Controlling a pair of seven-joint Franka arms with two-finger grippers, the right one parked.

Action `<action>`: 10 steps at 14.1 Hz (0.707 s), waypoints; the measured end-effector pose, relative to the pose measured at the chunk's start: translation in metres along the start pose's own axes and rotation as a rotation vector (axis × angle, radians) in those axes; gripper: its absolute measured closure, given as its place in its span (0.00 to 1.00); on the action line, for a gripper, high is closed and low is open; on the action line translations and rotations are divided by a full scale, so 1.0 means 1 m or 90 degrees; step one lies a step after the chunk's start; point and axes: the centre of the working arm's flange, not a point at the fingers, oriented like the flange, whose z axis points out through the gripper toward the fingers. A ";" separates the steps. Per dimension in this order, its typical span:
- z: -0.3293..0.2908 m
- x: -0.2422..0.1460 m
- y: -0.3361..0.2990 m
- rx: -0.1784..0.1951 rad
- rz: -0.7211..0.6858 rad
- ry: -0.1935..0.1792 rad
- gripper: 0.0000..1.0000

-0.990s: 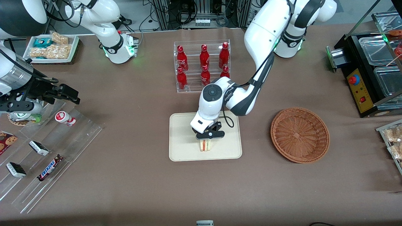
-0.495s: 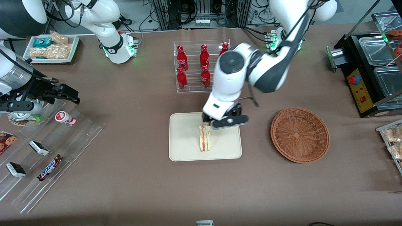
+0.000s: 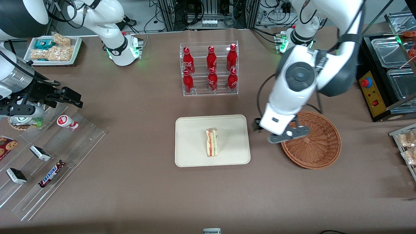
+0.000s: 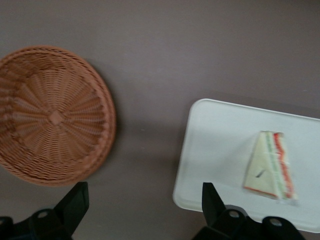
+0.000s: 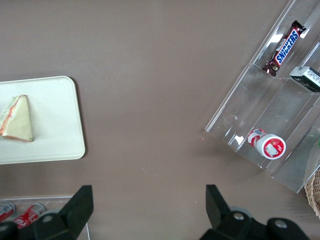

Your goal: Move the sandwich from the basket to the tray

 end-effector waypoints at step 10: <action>-0.080 0.001 -0.194 -0.002 0.090 -0.043 0.00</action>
